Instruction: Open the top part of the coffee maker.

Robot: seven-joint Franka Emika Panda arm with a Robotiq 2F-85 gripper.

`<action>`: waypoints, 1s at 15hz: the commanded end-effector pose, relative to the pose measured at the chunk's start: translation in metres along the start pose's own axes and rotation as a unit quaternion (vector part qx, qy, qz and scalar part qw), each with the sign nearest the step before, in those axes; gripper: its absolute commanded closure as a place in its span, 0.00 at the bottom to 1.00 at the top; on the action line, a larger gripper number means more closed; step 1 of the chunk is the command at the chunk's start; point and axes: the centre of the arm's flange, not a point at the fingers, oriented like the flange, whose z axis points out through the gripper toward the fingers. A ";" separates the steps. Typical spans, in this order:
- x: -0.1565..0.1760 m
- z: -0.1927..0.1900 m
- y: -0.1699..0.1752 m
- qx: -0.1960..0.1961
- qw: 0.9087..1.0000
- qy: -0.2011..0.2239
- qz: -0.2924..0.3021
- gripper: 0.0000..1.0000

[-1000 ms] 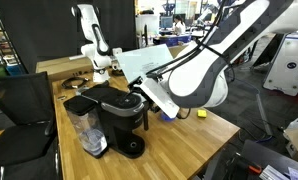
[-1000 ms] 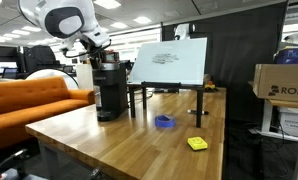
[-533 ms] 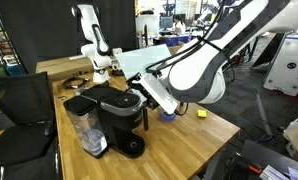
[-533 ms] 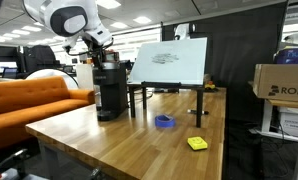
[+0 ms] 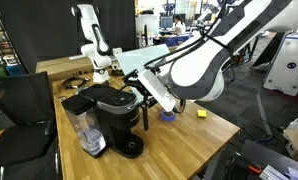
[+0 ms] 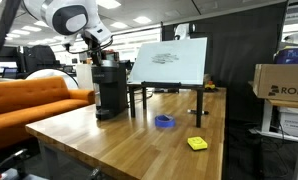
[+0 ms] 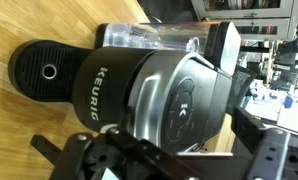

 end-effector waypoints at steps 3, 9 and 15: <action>-0.014 0.000 0.000 0.049 0.999 -0.010 -0.003 0.00; -0.010 -0.014 -0.011 0.071 0.997 -0.015 -0.004 0.00; -0.008 -0.027 -0.022 0.094 0.995 -0.023 -0.007 0.00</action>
